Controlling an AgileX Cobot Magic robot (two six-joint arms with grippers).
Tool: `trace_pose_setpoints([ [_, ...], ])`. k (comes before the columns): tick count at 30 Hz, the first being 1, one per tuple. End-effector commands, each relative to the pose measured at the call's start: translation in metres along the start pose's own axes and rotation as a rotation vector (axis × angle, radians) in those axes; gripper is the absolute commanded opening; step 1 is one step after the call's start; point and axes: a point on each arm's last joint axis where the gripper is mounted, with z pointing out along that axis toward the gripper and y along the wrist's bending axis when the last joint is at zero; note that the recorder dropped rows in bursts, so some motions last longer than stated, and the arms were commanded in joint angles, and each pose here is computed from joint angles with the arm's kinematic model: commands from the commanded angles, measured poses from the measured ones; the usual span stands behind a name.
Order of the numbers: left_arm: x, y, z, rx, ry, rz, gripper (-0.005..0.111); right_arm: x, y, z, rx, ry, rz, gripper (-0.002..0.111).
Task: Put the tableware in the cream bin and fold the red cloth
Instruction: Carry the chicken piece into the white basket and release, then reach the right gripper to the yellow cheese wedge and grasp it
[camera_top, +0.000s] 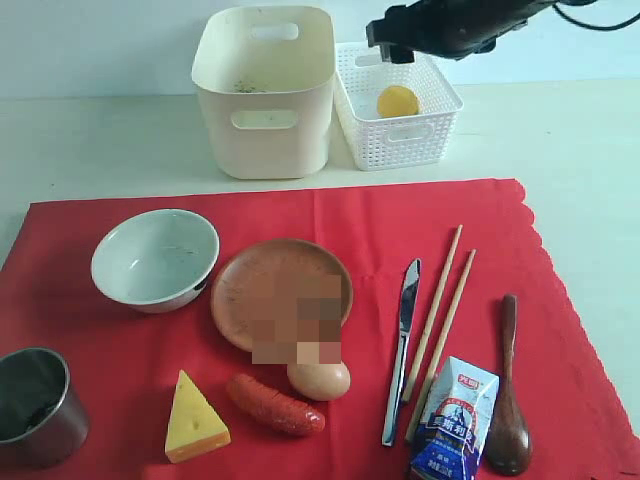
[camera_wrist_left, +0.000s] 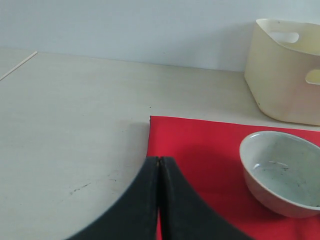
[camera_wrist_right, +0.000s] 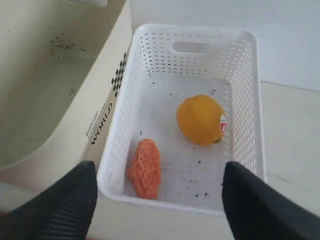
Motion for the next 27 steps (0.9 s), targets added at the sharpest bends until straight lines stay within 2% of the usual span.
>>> trace_pose_setpoints([
  [1,-0.001,0.000,-0.001,0.002,-0.013,-0.001,0.001,-0.011,0.002,-0.036,0.001,0.029,-0.012,0.053],
  [9,-0.001,0.000,-0.001,0.002,-0.013,-0.001,0.001,-0.015,0.003,-0.082,-0.002,0.105,-0.020,0.017],
  [14,-0.001,0.000,-0.001,0.002,-0.013,-0.001,0.001,-0.007,0.005,-0.108,-0.017,0.106,-0.004,0.000],
  [19,-0.001,0.000,-0.001,0.002,-0.013,-0.001,0.001,0.015,0.016,-0.125,-0.064,0.130,-0.045,0.000],
  [27,-0.001,0.000,-0.001,0.002,-0.013,-0.001,0.001,0.058,0.060,-0.130,-0.161,0.231,-0.151,0.000],
])
